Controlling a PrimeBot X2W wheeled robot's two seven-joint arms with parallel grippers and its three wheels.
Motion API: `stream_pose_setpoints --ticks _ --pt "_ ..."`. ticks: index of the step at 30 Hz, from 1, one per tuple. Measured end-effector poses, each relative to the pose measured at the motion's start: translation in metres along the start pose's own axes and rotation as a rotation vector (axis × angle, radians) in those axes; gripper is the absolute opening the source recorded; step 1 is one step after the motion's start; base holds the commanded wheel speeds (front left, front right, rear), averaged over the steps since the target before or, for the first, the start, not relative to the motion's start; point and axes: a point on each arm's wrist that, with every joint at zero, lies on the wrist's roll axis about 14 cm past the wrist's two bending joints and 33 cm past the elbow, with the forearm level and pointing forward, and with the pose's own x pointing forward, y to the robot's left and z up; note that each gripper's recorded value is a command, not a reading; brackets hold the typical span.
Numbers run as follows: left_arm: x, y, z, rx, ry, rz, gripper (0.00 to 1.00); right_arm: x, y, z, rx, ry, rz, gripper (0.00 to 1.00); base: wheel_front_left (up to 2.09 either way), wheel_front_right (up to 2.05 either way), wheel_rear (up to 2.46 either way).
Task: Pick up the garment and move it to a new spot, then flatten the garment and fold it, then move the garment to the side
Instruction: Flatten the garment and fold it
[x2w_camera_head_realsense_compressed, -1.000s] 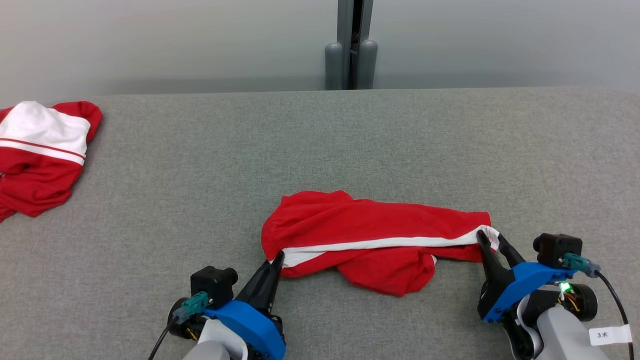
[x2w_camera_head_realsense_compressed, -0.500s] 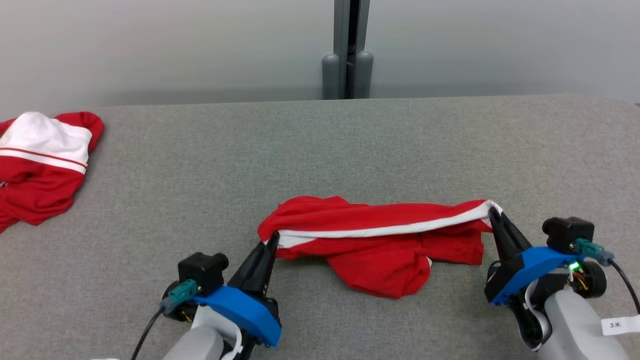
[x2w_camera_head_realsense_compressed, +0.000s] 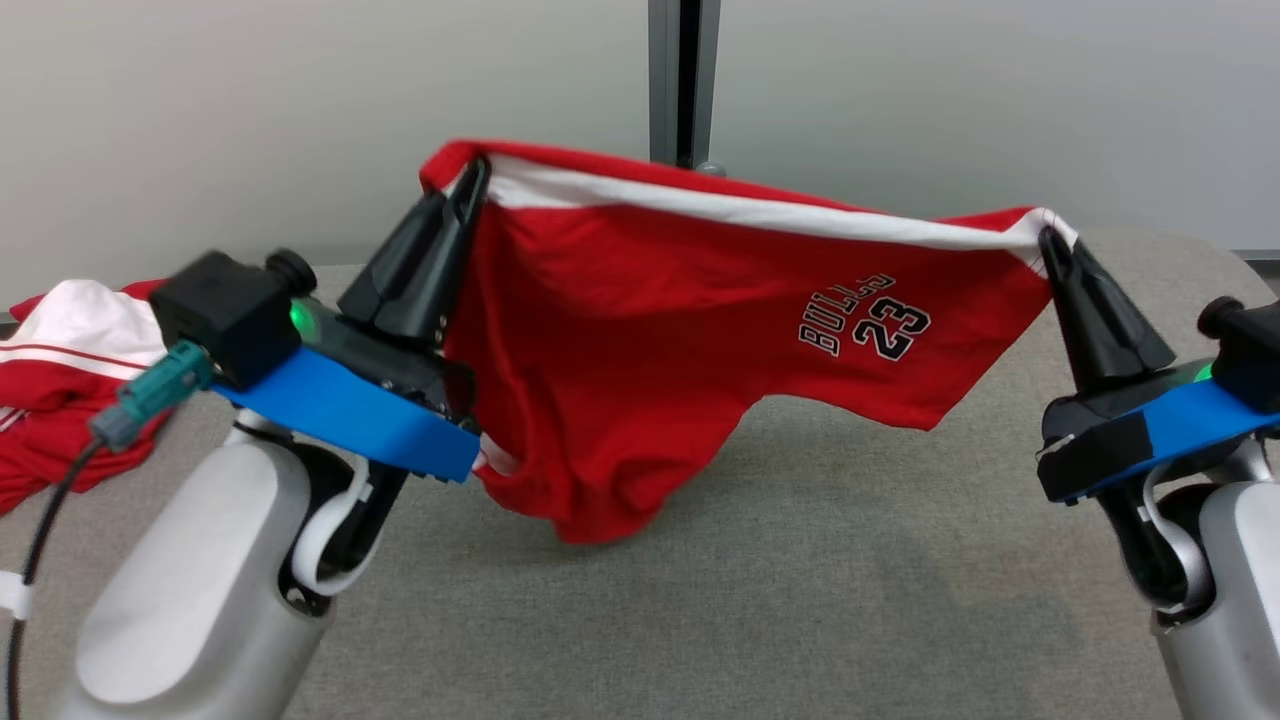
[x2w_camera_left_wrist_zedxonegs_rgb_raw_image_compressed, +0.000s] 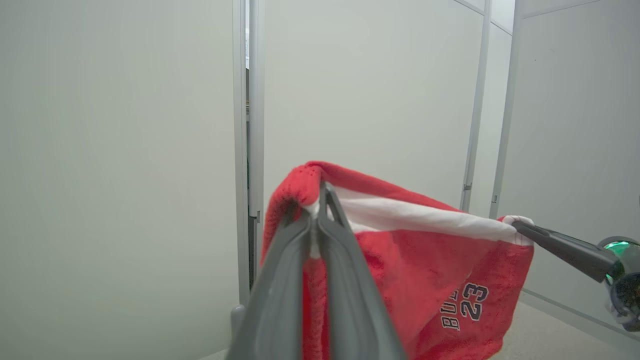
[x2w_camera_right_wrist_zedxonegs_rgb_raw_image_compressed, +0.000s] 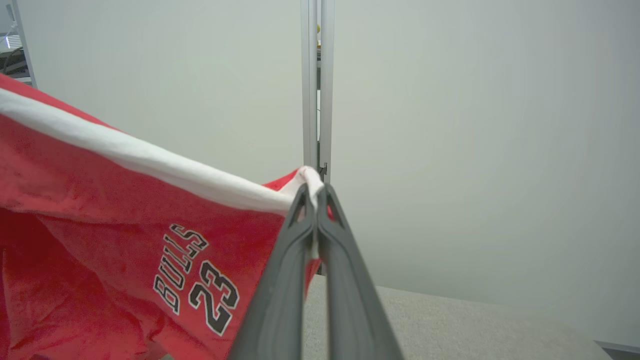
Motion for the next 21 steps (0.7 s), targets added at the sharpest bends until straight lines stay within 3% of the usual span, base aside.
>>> stream_pose_setpoints --ticks 4,7,15,21 --pt "0.015 -0.007 0.043 0.064 -0.053 -0.056 0.00 -0.001 0.007 0.044 -0.043 -0.082 0.026 0.00 0.00 0.00 0.00" --pt "0.026 0.001 0.056 0.110 -0.046 -0.062 0.00 0.001 0.010 0.051 -0.060 -0.068 0.036 0.00 0.00 0.00 0.00" --pt "0.075 0.040 0.018 0.102 0.092 -0.052 0.00 0.048 -0.005 0.025 -0.120 0.042 0.028 0.00 0.00 0.00 0.00" --pt "0.127 0.076 0.012 0.128 0.079 -0.029 0.00 0.111 -0.033 0.042 -0.189 -0.036 -0.031 0.00 0.00 0.00 0.00"
